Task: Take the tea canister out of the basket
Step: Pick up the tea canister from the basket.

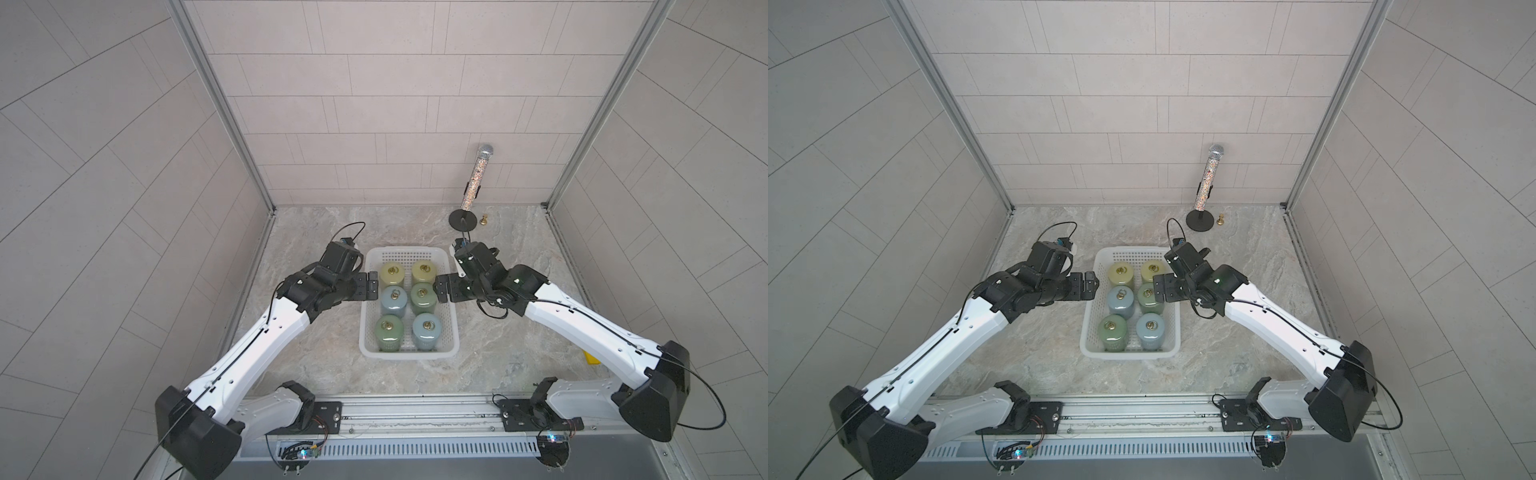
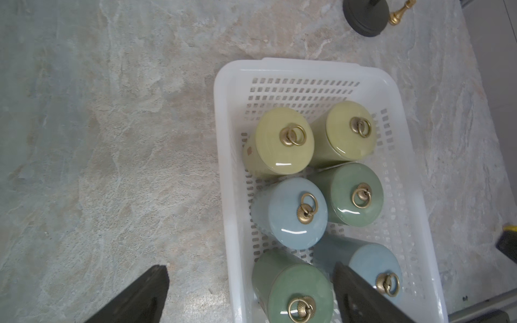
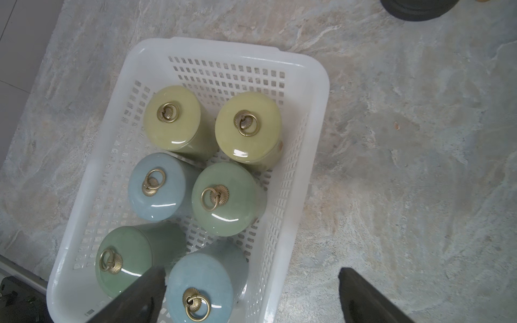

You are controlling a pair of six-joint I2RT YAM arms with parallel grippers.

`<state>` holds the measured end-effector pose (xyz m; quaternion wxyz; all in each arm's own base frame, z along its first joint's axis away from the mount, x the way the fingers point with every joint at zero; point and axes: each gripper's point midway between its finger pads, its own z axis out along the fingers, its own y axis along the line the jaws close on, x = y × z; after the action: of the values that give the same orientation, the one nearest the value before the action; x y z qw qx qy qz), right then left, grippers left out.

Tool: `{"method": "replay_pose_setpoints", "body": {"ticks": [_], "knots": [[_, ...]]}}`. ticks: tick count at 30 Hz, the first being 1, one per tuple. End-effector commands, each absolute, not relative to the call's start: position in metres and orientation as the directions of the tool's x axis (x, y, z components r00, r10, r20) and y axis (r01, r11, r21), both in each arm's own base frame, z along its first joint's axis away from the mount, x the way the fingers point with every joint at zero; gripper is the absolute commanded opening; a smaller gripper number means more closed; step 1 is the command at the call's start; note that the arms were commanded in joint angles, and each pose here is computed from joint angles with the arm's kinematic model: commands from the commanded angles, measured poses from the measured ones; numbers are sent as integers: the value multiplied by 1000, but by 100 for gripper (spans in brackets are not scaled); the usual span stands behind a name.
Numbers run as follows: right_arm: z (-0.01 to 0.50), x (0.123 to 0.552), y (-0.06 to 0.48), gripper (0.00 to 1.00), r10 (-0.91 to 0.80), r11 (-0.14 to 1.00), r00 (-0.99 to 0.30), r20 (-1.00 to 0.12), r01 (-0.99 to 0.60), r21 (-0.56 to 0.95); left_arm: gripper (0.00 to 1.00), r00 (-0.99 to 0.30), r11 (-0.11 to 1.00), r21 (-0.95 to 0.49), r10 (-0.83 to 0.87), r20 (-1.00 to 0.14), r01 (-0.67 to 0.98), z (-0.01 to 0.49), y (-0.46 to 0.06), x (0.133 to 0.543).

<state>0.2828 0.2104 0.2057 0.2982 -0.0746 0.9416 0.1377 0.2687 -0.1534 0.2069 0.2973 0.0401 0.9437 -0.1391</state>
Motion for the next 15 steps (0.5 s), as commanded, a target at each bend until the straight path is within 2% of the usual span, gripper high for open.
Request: {"method": "replay_pose_setpoints", "body": {"ticks": [1, 12, 15], "knots": [[220, 282, 222, 100, -87, 932, -788, -609, -280, 230, 100, -825, 945, -231, 66, -561, 232, 201, -165, 260], [219, 274, 226, 100, -136, 918, -785, -604, -329, 220, 100, -847, 913, -287, 104, -522, 289, 198, -184, 238], [220, 270, 232, 100, -160, 906, -785, -599, -358, 227, 96, -866, 912, -277, 142, -480, 303, 193, -184, 223]]}}
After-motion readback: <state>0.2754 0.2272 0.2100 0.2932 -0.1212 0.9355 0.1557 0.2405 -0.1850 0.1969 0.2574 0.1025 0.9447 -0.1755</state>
